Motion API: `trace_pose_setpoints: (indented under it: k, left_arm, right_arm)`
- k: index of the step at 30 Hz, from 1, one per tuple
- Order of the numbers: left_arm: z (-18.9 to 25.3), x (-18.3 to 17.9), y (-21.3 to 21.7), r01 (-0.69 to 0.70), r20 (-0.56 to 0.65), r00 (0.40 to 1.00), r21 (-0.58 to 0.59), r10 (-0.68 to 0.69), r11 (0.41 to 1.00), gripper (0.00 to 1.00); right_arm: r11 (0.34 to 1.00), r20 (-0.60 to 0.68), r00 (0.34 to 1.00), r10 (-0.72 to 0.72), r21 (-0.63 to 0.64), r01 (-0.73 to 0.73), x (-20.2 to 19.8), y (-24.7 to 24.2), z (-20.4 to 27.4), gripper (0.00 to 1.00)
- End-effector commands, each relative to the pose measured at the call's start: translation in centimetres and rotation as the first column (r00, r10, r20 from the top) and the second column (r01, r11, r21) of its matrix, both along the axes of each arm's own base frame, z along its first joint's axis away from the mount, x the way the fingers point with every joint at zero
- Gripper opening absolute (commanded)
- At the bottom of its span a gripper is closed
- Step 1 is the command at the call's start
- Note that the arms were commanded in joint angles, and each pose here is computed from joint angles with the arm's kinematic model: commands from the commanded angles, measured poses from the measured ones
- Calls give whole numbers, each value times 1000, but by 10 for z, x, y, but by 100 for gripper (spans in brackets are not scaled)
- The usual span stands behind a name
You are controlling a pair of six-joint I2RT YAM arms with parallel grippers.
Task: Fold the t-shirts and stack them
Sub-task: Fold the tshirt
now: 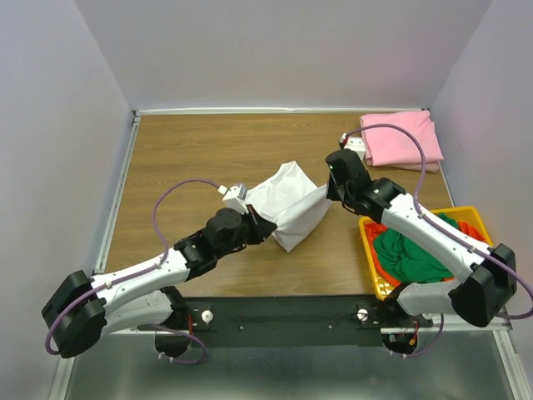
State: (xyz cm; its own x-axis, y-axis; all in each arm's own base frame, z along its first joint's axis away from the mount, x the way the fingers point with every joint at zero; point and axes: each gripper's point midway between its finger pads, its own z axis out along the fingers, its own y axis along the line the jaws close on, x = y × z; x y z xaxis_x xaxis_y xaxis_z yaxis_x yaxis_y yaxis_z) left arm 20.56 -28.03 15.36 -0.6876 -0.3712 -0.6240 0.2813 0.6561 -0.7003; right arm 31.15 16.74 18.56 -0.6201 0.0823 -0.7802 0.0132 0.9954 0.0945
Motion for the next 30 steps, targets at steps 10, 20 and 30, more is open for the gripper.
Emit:
trace_pose_setpoints:
  k: [10, 20, 30]
  left_arm:
    - [-17, 54, 26, -41, 56, 998, -24, 42, 999, 0]
    - [-27, 85, 46, -95, 62, 993, -25, 97, 995, 0]
    - [-39, 102, 74, -163, 43, 985, -35, 165, 986, 0]
  right_arm:
    - [994, 71, 997, -19, -102, 26, 89, 21, 7, 0]
    - [991, 69, 998, 15, -131, -6, 138, 48, -1, 0]
    - [988, 65, 997, 46, -152, -36, 173, 71, -15, 1]
